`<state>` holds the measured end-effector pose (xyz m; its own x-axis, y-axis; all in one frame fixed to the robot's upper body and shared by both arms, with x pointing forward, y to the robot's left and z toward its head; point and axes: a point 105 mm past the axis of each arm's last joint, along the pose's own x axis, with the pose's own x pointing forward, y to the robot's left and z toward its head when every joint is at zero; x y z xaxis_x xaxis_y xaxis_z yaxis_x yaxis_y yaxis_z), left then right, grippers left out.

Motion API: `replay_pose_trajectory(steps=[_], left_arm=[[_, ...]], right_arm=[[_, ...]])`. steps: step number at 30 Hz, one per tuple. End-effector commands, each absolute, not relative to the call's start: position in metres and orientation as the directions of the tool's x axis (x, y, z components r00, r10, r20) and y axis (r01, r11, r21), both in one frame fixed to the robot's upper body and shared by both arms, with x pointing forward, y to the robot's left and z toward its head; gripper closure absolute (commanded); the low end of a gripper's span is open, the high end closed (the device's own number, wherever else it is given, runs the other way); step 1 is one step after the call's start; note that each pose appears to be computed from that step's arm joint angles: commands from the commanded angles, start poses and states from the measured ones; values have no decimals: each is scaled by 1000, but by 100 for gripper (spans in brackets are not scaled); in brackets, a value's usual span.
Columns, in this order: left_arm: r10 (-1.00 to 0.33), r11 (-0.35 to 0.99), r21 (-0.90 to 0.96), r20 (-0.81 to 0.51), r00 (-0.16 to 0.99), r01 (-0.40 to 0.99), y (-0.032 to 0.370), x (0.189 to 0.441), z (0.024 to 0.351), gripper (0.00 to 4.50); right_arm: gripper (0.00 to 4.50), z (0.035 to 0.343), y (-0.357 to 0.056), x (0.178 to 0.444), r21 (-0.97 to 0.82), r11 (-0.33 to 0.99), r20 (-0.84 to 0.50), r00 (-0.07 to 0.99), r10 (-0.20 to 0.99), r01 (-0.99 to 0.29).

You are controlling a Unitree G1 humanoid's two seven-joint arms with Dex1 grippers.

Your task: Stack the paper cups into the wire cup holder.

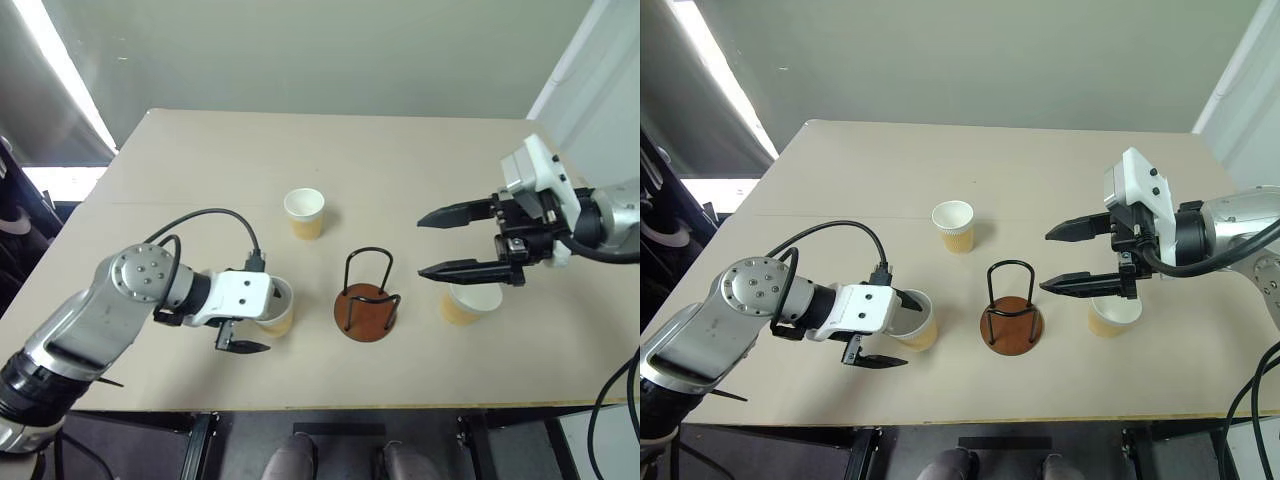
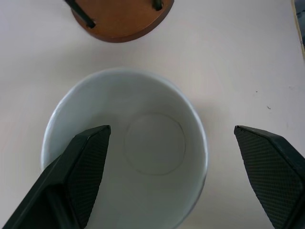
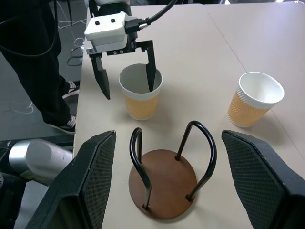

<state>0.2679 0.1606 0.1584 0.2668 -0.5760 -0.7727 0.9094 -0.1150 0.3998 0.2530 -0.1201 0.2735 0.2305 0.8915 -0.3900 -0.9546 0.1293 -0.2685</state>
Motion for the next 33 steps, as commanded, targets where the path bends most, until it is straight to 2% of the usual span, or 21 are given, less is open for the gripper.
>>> replay_pose_trajectory(steps=[1, 11, 12, 21, 33], left_arm=[[-599, -160, 439, -755, 266, 884, 156, 268, 167, 56], [-638, -227, 383, -753, 161, 895, 153, 261, 181, 426], [-639, -230, 378, -754, 153, 897, 153, 260, 183, 448], [-637, -230, 372, -756, 150, 899, 157, 263, 194, 448], [-730, -103, 470, -634, 254, 877, 160, 284, 256, 448]], right_arm=[[87, 282, -122, 252, -316, 141, -368, 258, 893, -938], [87, 279, -124, 254, -317, 162, -361, 277, 890, -935], [87, 279, -124, 254, -316, 163, -361, 277, 890, -935], [87, 278, -127, 258, -312, 187, -348, 295, 890, -931], [87, 283, -134, 264, -343, 217, -338, 336, 879, -914]])
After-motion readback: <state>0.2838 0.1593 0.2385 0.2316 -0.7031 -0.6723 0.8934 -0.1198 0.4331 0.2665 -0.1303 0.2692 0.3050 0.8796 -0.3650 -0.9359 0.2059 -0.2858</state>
